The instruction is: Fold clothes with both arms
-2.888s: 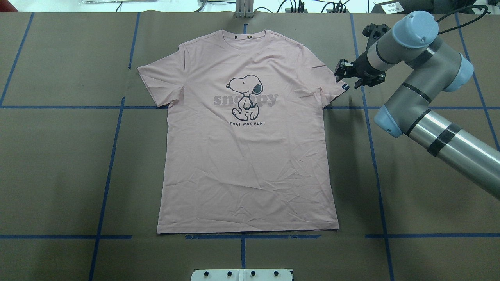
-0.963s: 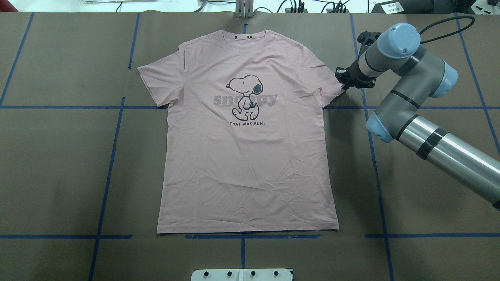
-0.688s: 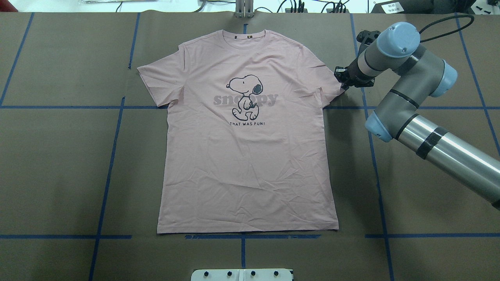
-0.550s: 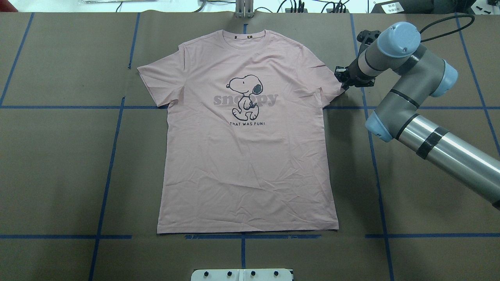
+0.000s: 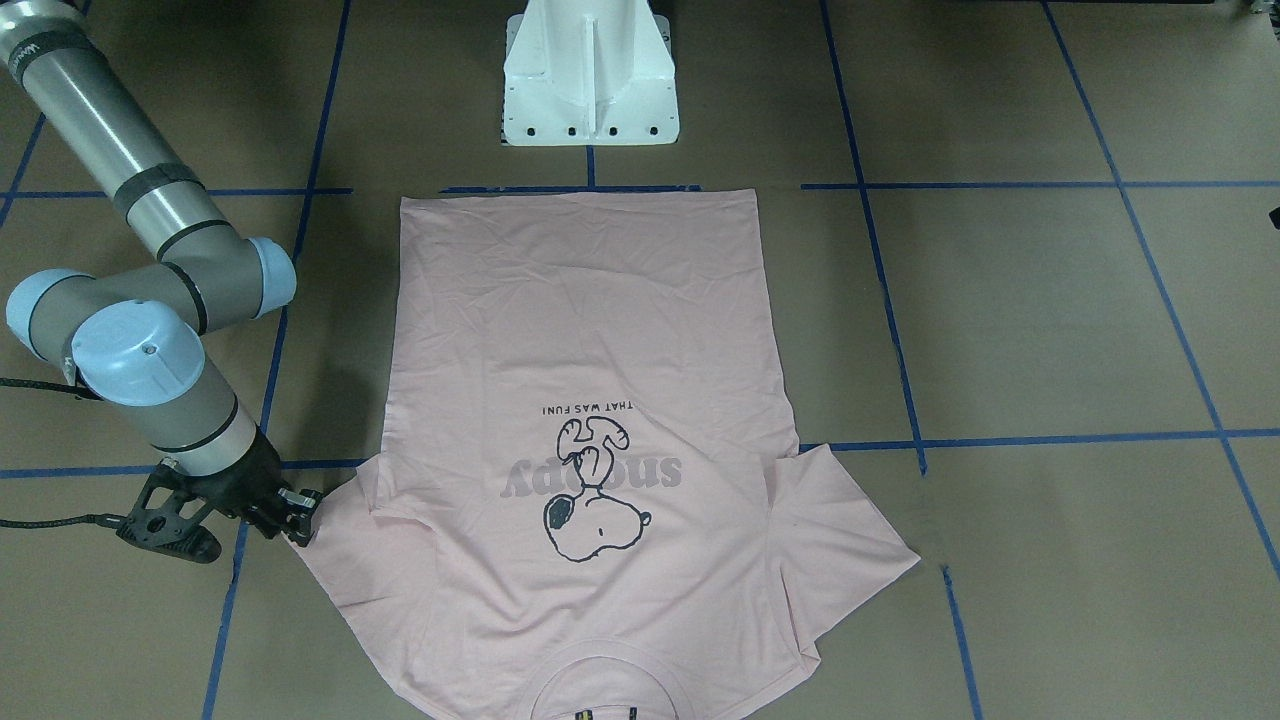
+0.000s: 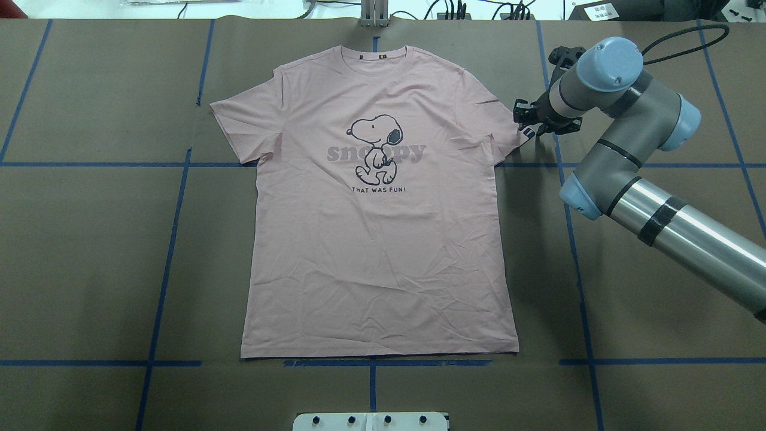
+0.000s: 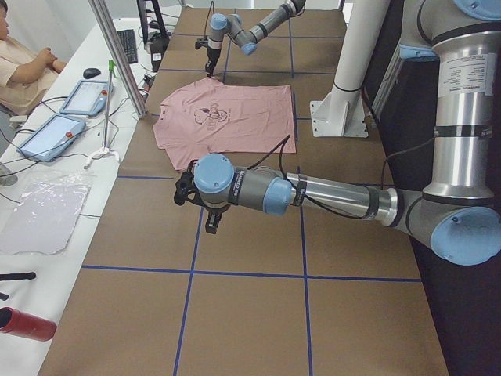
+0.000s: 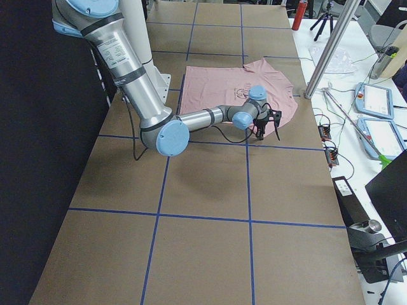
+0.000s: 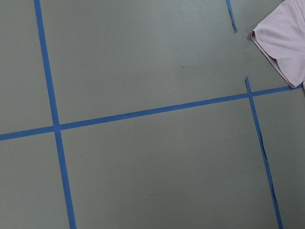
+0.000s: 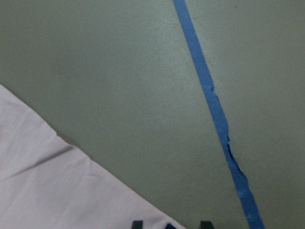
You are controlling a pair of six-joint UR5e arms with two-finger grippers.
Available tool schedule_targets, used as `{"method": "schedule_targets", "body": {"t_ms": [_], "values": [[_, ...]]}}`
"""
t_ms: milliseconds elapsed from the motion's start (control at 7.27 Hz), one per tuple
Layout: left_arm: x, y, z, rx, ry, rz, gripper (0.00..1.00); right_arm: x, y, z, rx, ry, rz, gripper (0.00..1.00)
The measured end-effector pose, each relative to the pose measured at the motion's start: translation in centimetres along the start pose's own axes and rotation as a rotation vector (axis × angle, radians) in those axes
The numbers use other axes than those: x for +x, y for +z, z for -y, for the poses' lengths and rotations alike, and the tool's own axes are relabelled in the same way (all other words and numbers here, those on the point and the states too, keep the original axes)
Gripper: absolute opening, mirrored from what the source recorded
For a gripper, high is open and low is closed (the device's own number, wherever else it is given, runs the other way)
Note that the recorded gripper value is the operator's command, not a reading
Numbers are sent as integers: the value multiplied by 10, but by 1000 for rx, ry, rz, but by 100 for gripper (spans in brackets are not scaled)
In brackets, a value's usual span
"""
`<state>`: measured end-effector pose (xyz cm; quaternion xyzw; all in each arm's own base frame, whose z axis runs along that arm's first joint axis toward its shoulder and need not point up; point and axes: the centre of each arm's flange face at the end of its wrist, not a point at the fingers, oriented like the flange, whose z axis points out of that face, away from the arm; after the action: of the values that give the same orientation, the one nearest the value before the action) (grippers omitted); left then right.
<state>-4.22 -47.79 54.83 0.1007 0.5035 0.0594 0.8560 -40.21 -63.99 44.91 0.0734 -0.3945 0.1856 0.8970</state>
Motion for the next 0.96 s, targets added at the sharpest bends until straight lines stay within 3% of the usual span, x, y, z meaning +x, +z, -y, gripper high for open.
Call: {"method": "schedule_targets", "body": {"t_ms": [138, 275, 550, 962], "values": [[0, 0, 0, 0, 0, -1, 100, 0, 1, -1, 1, 0, -2, 61], [1, 0, 0, 1, 0, -1, 100, 1, 2, -2, -1, -1, -4, 52], [2, -1, -1, 1, 0, -1, 100, 2, 3, -4, -3, 3, -6, 0], [3, -1, -5, 0, -2, -11, 100, 1, 4, -6, -6, 8, -7, 0]]}}
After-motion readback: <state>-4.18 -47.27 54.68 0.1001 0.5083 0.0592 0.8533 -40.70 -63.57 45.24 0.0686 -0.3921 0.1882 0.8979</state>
